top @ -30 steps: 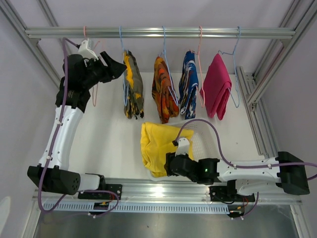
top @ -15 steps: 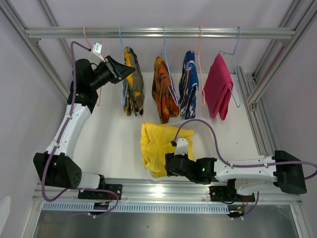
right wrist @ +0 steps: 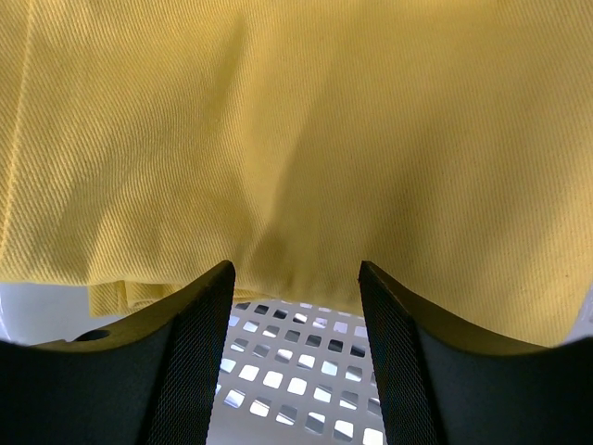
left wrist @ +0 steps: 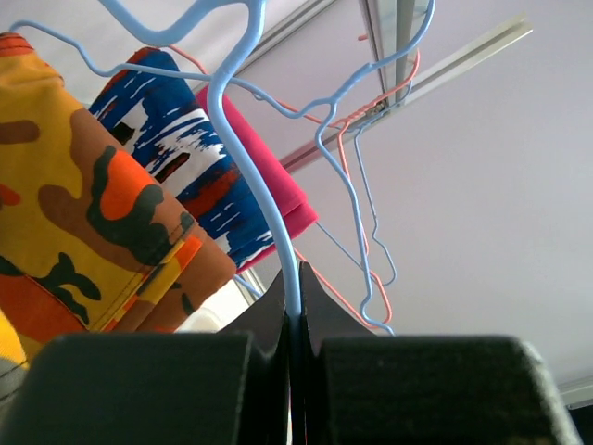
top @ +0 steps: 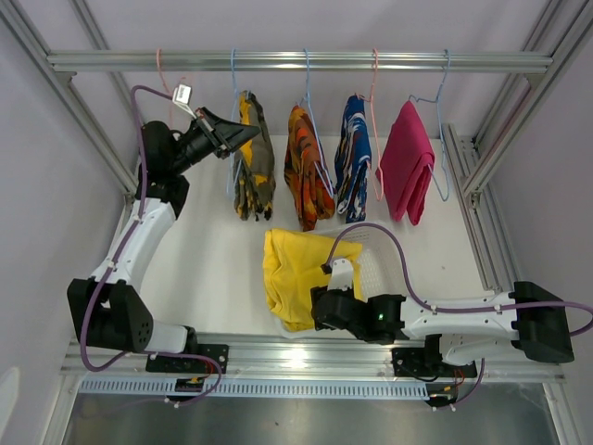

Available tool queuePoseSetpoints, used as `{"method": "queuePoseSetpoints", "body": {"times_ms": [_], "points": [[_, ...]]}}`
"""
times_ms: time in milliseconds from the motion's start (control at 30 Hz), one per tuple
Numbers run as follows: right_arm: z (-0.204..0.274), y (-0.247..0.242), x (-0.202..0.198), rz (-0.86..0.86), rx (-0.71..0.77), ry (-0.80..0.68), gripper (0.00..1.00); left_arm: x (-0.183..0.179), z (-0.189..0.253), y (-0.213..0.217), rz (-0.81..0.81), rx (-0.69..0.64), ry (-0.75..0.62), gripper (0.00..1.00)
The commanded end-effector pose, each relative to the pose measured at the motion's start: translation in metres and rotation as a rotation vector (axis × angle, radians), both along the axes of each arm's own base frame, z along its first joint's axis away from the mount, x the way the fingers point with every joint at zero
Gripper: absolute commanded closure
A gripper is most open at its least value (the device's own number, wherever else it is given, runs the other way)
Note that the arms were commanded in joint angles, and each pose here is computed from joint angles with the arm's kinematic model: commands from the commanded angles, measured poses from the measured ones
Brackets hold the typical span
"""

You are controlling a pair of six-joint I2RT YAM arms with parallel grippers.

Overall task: Remove the trousers from the hanger
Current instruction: Pick up the hanger from the clothesline.

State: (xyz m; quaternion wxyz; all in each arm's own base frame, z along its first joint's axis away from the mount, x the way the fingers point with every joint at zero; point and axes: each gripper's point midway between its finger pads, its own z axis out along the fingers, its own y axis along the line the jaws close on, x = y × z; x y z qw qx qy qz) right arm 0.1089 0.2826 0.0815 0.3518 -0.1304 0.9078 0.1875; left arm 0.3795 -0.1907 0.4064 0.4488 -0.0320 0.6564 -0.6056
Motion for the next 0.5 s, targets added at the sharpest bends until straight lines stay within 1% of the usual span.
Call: {"method": "queuePoseSetpoints", "body": {"times_ms": [0, 100, 200, 233, 300, 333, 367, 400, 467], "points": [[0.020, 0.010, 0.002, -0.014, 0.055, -0.012, 0.39, -0.050, 0.099, -0.002, -0.013, -0.021, -0.381, 1.00], [0.021, 0.010, 0.001, -0.014, 0.059, -0.015, 0.39, -0.055, 0.121, -0.002, 0.019, -0.006, -0.421, 1.00], [0.023, 0.012, 0.001, -0.010, 0.064, -0.016, 0.39, -0.053, 0.133, -0.001, 0.030, -0.010, -0.415, 1.00], [0.025, 0.014, 0.001, -0.009, 0.068, -0.019, 0.39, -0.055, 0.144, -0.001, 0.035, -0.015, -0.434, 1.00], [0.026, 0.014, 0.000, -0.006, 0.065, -0.022, 0.39, -0.052, 0.143, -0.001, 0.041, -0.004, -0.409, 0.99], [0.028, 0.014, 0.000, -0.003, 0.064, -0.026, 0.39, -0.056, 0.151, -0.002, 0.043, 0.000, -0.427, 1.00], [0.029, 0.014, 0.000, -0.004, 0.065, -0.030, 0.39, -0.058, 0.153, -0.002, 0.057, 0.014, -0.441, 1.00], [0.031, 0.014, 0.000, -0.001, 0.064, -0.031, 0.39, -0.056, 0.147, -0.002, 0.066, 0.031, -0.406, 1.00], [0.038, 0.016, 0.000, 0.009, 0.069, -0.040, 0.39, -0.059, 0.152, 0.002, 0.109, 0.053, -0.412, 1.00]]}}
